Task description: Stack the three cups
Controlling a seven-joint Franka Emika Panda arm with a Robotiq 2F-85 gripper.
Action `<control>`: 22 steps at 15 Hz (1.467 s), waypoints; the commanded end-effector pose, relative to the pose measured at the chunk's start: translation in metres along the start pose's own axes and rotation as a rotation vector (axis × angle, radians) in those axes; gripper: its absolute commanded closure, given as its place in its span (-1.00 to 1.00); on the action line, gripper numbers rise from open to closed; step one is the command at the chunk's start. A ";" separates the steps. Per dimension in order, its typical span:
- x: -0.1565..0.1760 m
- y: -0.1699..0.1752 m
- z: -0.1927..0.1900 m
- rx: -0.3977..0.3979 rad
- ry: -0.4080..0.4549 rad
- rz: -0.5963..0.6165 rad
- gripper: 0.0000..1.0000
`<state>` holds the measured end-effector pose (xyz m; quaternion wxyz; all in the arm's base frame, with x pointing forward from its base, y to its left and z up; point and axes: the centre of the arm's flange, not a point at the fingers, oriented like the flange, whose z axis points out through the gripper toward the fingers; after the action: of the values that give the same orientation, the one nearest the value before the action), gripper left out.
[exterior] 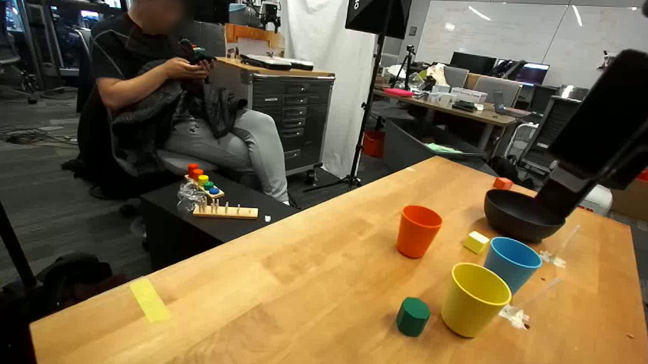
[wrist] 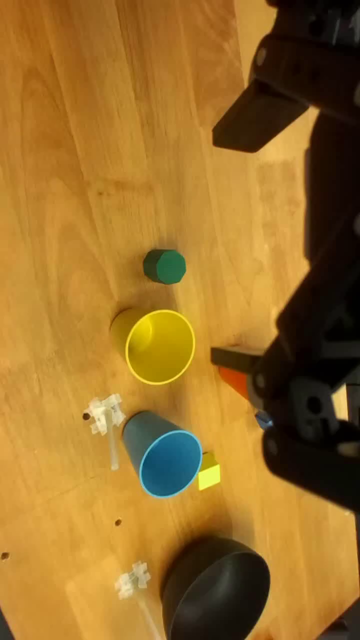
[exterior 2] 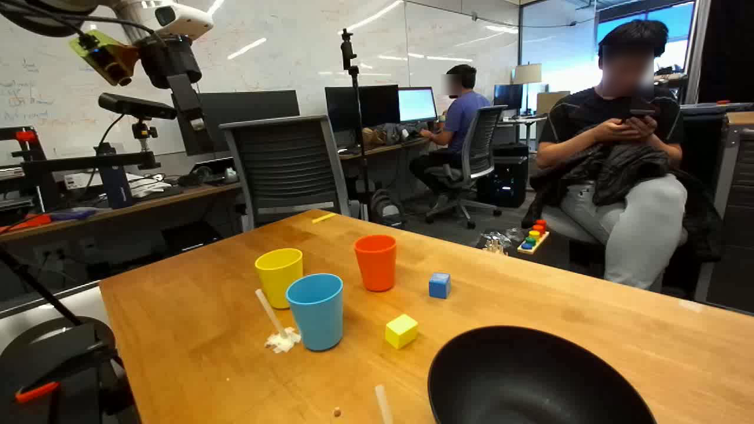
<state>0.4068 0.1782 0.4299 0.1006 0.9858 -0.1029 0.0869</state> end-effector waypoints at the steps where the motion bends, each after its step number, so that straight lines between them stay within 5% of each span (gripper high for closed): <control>1: 0.001 0.000 -0.002 0.003 0.004 0.001 -1.00; 11: 0.012 0.002 0.000 0.014 -0.001 0.040 -1.00; 22: 0.055 0.027 0.059 0.061 -0.021 0.125 -1.00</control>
<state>0.4459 0.1334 0.4003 0.0674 0.9825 -0.1576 0.0734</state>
